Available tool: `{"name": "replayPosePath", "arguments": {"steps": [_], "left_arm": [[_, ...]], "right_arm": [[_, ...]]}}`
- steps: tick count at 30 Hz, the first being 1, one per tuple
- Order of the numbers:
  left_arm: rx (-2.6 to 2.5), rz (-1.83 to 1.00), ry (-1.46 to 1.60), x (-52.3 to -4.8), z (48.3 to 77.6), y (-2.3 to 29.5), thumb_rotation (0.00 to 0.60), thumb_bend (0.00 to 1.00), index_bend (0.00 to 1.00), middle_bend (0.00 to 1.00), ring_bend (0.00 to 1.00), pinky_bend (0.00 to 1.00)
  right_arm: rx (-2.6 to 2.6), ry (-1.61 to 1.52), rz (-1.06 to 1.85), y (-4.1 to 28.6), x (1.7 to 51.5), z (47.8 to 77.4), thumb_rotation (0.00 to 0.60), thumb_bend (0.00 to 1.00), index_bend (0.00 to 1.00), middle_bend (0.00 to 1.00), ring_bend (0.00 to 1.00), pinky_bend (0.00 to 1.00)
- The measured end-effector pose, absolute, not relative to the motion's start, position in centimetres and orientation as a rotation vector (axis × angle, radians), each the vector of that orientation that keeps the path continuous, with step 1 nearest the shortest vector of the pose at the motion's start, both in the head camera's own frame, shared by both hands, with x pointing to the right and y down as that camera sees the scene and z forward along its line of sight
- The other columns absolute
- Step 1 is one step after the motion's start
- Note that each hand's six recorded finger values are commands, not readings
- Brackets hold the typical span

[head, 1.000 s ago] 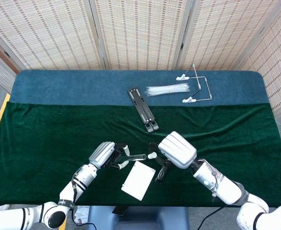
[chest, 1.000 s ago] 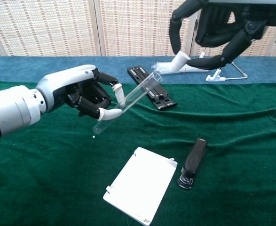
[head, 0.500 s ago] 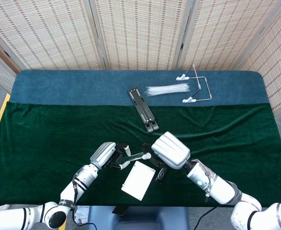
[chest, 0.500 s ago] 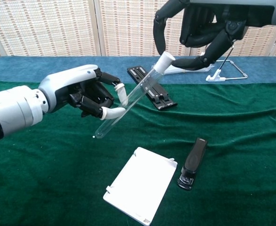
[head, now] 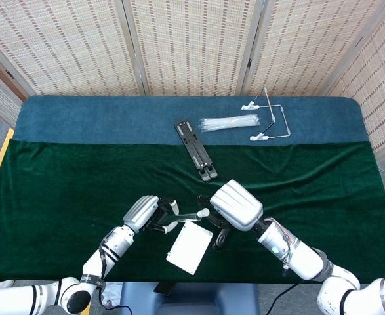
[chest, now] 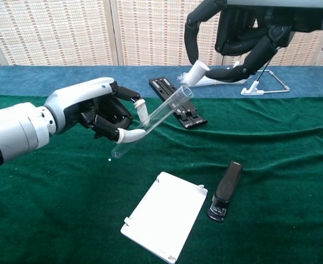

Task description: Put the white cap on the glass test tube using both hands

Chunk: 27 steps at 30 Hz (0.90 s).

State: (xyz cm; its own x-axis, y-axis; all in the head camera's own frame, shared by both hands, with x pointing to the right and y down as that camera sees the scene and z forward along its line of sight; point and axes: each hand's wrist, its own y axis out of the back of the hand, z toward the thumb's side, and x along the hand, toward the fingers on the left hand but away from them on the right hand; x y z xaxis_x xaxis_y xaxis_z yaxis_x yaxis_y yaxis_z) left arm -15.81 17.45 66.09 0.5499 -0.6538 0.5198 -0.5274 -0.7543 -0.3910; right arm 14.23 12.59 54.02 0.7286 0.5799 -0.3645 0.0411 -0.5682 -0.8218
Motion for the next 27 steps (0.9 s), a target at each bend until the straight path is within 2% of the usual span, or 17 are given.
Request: {"name": "replayPosePath", "arguments": {"steps": [27], "left_arm": [[-2.595, -0.986, 1.003, -15.9, 66.1, 17.4, 0.600, 0.57, 0.69, 0.88, 0.76, 0.83]], "right_arm": [[-2.071, -0.436, 0.796, 12.8, 13.0, 54.8, 0.600, 0.67, 0.70, 1.00, 1.00, 1.00]]}}
